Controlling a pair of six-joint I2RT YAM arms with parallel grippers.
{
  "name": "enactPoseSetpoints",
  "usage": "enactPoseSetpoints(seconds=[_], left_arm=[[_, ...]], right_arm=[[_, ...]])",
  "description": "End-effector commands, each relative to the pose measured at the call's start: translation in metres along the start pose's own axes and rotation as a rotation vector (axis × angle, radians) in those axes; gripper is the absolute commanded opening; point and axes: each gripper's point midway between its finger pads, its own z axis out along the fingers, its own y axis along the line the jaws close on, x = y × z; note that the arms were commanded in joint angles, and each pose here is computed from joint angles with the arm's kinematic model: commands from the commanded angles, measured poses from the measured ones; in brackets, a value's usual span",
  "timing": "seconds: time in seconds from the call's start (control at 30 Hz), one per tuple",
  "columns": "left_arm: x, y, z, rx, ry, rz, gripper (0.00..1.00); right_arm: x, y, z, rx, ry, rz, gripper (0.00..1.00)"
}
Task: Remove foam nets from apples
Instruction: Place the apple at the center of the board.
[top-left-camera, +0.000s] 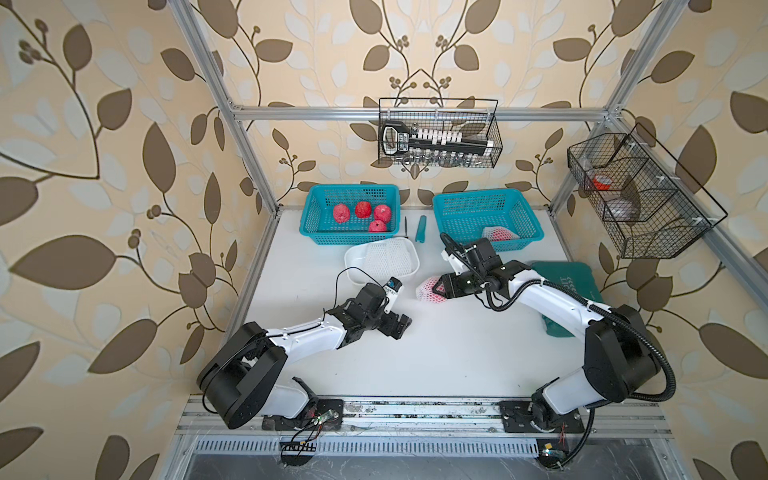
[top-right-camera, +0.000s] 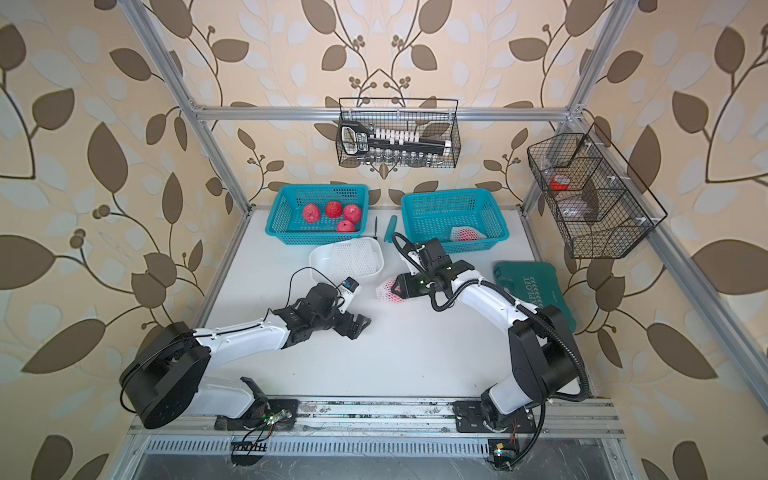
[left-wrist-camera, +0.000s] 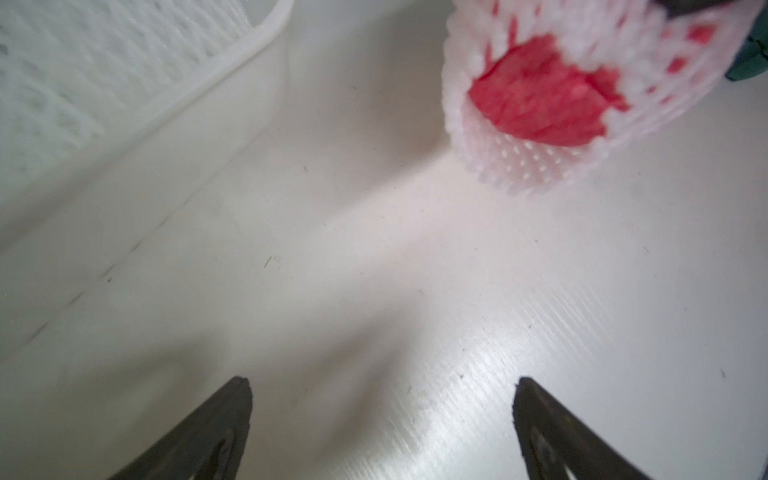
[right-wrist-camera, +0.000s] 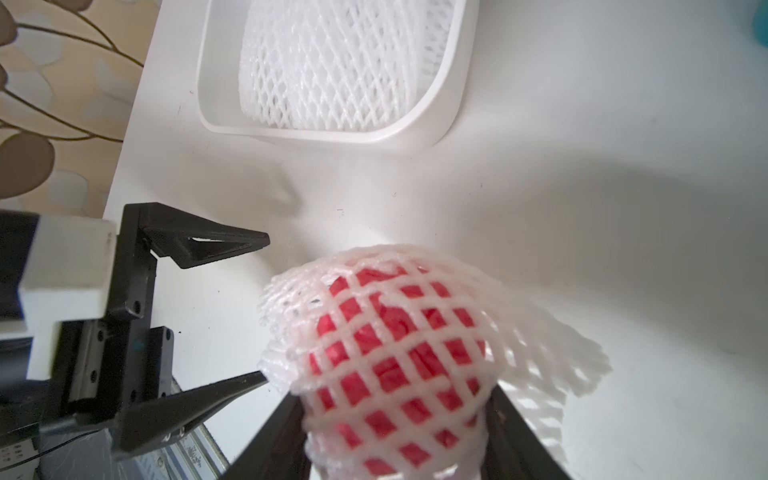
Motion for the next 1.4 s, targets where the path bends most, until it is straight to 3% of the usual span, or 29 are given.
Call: enactPoseSetpoints(seconds=[0.0,0.43,0.6,0.63,0.77,0.9,1.0,1.2,1.37], left_arm=[[-0.022,-0.017,-0.003,0.076,-0.099,0.093,0.99],[-0.016,-0.021,0.013,0.108,-0.078,0.174,0.99],[-0.013,-0.016,0.023,0.090,-0.049,0.187,0.99],[-0.014,-0.017,0.025,0.094,-0.044,0.192,0.99],[-0.018,-0.014,0.033,0.077,-0.033,0.204,0.98],[-0.025,-0.016,0.037,0.086,-0.036,0.237,0.97],[-0.027,-0.018,0.042,0.102,-0.019,0.261,0.95],[-0.022,-0.025,0.045,0.152,-0.003,0.285,0.84],[-0.019,-0.026,0.044,0.155,0.024,0.294,0.69]], right_arm=[[0.007,0.005,0.015,0.027,0.023,0.012,0.54],[0.033,0.010,0.049,0.040,0.156,0.025,0.58],[0.035,0.011,0.050,0.028,0.173,0.010,0.75],[0.035,0.011,0.049,0.029,0.170,0.004,0.90],[0.028,0.017,0.042,0.012,0.140,-0.019,1.00],[0.013,0.026,0.022,-0.006,0.052,-0.064,0.99],[-0.007,0.031,0.003,-0.006,-0.103,-0.145,1.00],[-0.036,0.019,-0.032,0.075,-0.427,-0.206,1.00],[-0.042,0.007,-0.051,0.141,-0.584,-0.242,1.00]])
